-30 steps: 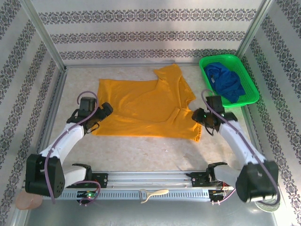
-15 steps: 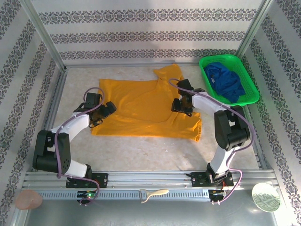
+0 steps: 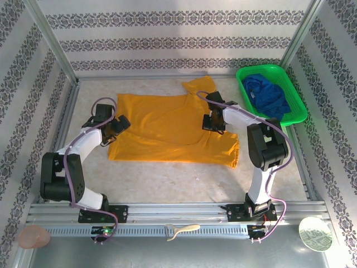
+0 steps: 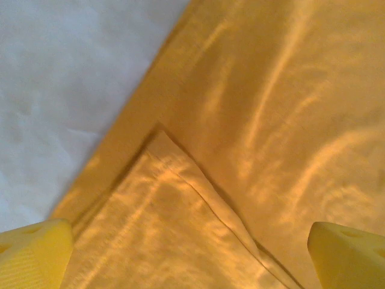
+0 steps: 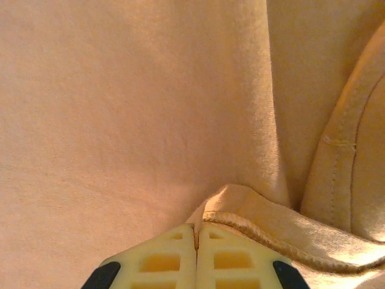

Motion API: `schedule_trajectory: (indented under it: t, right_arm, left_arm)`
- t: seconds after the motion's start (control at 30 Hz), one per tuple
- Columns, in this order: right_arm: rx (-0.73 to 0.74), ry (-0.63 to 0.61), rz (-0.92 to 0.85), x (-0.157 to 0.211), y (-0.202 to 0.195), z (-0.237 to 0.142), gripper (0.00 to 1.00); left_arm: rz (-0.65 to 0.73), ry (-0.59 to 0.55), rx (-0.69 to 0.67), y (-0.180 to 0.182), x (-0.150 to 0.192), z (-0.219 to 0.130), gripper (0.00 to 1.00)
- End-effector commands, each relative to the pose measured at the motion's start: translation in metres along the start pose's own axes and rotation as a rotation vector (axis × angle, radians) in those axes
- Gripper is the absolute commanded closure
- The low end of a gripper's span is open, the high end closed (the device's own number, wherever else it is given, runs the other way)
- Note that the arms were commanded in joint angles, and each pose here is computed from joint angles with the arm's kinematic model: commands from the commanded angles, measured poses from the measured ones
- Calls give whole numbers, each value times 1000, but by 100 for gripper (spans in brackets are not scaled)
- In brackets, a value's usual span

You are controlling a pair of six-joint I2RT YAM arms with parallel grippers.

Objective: Fold the inside-out t-shirt

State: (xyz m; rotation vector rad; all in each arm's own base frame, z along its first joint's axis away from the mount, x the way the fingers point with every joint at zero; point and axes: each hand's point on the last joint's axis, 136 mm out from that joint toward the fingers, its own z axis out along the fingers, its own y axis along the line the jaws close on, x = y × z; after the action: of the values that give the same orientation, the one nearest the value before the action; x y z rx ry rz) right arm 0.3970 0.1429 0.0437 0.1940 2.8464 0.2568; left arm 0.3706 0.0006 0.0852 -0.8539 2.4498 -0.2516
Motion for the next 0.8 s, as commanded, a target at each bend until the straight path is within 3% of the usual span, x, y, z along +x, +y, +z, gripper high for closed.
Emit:
schedule_trajectory:
  t: [0.0, 0.27, 0.53, 0.77]
  right_arm:
    - [-43, -66, -12, -15, 17, -24, 100]
    - [-47, -39, 1, -9, 17, -15, 100]
    - [-41, -46, 3, -9, 15, -16, 100]
    - [-40, -47, 3, -10, 15, -16, 100]
  left_arm:
    - [80, 51, -99, 17, -3, 6, 0]
    - [212, 174, -139, 13, -2, 34, 42]
    - [261, 226, -184, 15, 0, 53, 43]
    - [273, 239, -194, 15, 0, 60, 50]
